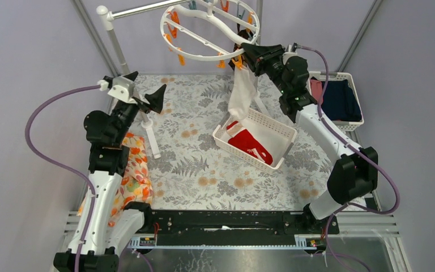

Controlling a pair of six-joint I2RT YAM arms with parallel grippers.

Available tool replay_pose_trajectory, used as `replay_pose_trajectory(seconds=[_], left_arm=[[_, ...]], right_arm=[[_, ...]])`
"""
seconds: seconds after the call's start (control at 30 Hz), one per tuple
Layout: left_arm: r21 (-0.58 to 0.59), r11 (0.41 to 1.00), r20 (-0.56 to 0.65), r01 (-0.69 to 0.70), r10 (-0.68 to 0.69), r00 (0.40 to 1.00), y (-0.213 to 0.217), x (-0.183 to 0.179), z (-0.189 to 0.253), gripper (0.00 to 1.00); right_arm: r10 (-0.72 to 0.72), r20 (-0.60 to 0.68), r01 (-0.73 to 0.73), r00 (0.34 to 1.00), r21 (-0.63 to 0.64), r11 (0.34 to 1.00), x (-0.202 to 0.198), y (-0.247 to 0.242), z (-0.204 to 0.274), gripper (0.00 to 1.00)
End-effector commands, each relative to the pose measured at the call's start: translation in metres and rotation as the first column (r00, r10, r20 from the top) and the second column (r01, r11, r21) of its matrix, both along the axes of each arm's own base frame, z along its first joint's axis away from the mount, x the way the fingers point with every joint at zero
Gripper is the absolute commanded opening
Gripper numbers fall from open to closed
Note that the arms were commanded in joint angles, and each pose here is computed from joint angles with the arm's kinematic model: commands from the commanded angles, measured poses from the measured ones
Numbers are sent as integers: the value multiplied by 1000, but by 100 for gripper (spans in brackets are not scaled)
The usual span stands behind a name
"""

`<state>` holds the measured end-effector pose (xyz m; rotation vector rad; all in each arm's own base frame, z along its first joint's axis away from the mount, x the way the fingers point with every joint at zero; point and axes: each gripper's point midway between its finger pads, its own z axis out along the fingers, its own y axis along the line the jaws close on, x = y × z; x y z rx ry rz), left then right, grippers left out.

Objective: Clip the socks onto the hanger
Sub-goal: Rotate the hanger at the clothesline.

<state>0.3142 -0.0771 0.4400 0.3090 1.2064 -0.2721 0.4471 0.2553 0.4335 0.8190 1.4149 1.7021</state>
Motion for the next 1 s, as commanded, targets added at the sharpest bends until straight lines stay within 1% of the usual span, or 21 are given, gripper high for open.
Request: replay_pose_trajectory(seconds=[0.0, 0.13, 0.2, 0.27, 0.33, 0.37, 0.53, 0.67, 0.77, 0.8, 0.87, 0.97], left_arm=[[360, 933, 173, -22, -43, 984, -9, 2, 15, 99], [460, 883, 252, -87, -36, 967, -7, 15, 19, 99], [507, 856, 276, -98, -53, 960, -9, 21, 22, 99], [544, 832, 290, -109, -65, 955, -9, 29, 27, 99], [573, 810, 317, -123, -81, 945, -10, 35, 33, 99], [599, 790, 336, -133, -98, 937, -11, 37, 35, 99], [694, 707, 373, -137, -191, 908, -20, 52, 38, 98], [766, 629, 367, -130, -262, 893, -29, 67, 40, 92], [789, 599, 376, -141, -289, 880, -32, 77, 45, 87], [801, 585, 366, -130, -307, 878, -34, 80, 44, 85], [837, 536, 337, -109, -349, 874, -38, 87, 38, 79], [869, 487, 291, -87, -361, 886, -40, 100, 29, 72]], right_arm=[[16, 44, -20, 999, 95, 995, 19, -23, 33, 15], [126, 34, -129, 991, 126, 984, 31, -17, 30, 15], [184, 51, -189, 982, 135, 973, 31, -14, 34, 15], [201, 51, -206, 978, 137, 969, 33, -15, 34, 17], [203, 44, -207, 978, 133, 969, 37, -20, 33, 24], [205, 41, -209, 978, 132, 969, 38, -22, 33, 26], [213, 40, -217, 976, 144, 966, 45, -32, 30, 29], [210, 36, -213, 977, 148, 966, 51, -35, 28, 29], [210, 36, -213, 977, 146, 966, 54, -36, 27, 28], [210, 37, -213, 977, 147, 966, 56, -36, 28, 28], [214, 39, -217, 976, 150, 965, 58, -35, 28, 28], [220, 41, -224, 975, 158, 962, 60, -36, 28, 27]])
